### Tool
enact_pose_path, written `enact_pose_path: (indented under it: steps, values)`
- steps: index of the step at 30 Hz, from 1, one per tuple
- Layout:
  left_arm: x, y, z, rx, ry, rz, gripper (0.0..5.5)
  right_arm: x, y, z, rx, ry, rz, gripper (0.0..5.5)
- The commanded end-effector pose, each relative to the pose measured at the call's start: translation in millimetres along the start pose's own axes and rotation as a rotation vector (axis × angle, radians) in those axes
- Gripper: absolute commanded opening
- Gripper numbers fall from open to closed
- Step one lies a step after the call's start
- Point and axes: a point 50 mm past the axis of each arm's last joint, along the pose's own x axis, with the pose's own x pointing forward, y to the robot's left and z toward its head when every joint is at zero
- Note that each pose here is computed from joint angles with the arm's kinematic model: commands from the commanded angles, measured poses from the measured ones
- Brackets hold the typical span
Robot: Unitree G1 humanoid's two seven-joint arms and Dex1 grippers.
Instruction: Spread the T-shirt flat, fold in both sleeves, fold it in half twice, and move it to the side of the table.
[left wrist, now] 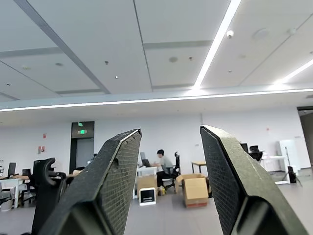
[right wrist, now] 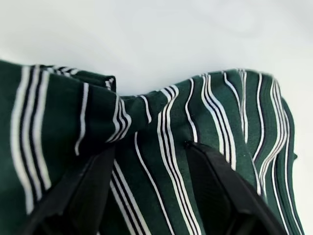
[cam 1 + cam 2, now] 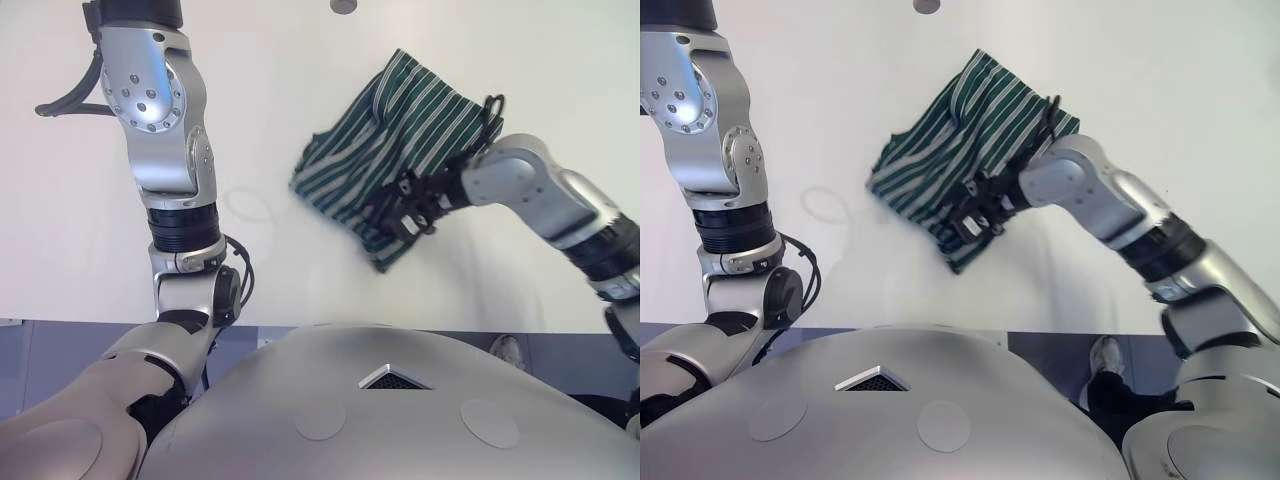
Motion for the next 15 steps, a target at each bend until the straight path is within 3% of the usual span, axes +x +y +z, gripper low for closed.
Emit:
enact_pose_path:
  steps: [1, 5, 10, 12, 15]
  values:
    - [-5.4, -23.9, -5.0, -0.03, 0.048, -0.241, 2.22, -18.6, 50.5, -19.8, -0.072, 0.123, 0.241, 2.65]
    - [-22.9, -43.7, -4.2, -0.041, 0.078, -0.475, 2.22, -52.9, 62.6, -27.8, -0.166, 0.195, 0.273, 2.65]
    - [-83.3, -56.1, -14.2, 0.131, 0.175, -0.975, 2.22, -86.5, 4.0, 1.2, -0.391, -0.08, -0.36, 2.65]
    - [-115.7, -53.1, -19.7, 0.163, 0.22, -1.156, 2.22, -109.1, 9.0, -10.6, -0.378, -0.06, -0.507, 2.65]
    - [-154.7, -48.3, -35.9, 0.279, 0.233, -1.36, 2.47, -127.8, 46.2, -39.2, -0.323, 0.063, -0.556, 2.68]
